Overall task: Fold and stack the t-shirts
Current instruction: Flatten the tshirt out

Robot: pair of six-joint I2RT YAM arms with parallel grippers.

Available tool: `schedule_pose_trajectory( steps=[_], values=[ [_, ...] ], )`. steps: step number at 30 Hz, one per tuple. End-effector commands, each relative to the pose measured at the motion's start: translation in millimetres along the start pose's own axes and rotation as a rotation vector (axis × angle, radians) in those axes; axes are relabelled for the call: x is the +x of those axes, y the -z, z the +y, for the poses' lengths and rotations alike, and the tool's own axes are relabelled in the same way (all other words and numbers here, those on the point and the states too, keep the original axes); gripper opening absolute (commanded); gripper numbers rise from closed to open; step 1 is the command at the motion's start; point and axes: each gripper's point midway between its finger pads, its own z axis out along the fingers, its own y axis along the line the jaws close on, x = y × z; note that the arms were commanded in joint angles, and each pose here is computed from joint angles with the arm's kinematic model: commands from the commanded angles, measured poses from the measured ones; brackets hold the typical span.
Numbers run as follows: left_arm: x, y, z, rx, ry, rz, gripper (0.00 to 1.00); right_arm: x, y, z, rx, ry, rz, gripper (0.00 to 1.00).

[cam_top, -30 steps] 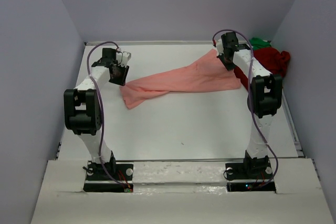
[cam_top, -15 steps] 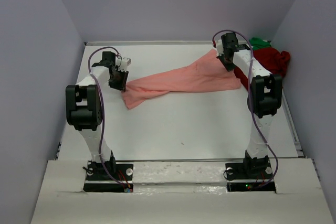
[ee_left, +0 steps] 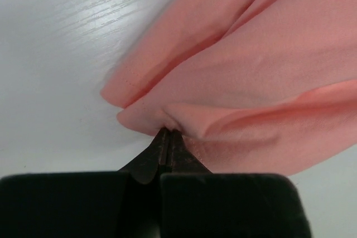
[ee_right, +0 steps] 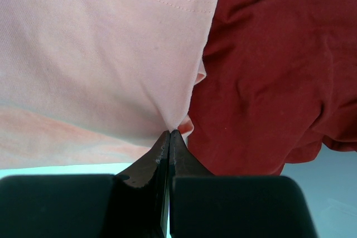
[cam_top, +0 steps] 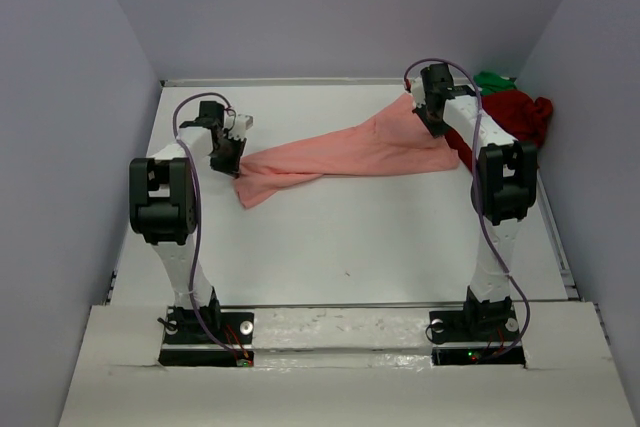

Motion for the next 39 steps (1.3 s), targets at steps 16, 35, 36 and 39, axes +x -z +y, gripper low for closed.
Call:
schedule_pose_trajectory(
  steps=[16,35,36,39],
  values=[
    [-79.6,150.4,-62.1,0.038,-0.249,-0.307,0.00,-18.4,22.0,-13.5,0.025,-0.030,-0.080,0.00],
    [73.7,131.2,-150.5,0.312,-0.530,0.077,0.00,-21.9,25.8,-16.9,0.029,-0.033,-0.083,0.00],
    [79.0,130.7,-154.8,0.327,-0.550,0.092,0.00,-22.0,25.1,-16.6,0.029,-0.035,-0.082,0.00],
    [100.2,125.7,-162.2,0.366,-0.584,0.160,0.00,-23.2,24.4,-15.9,0.024,-0.038,-0.082,0.00]
  ],
)
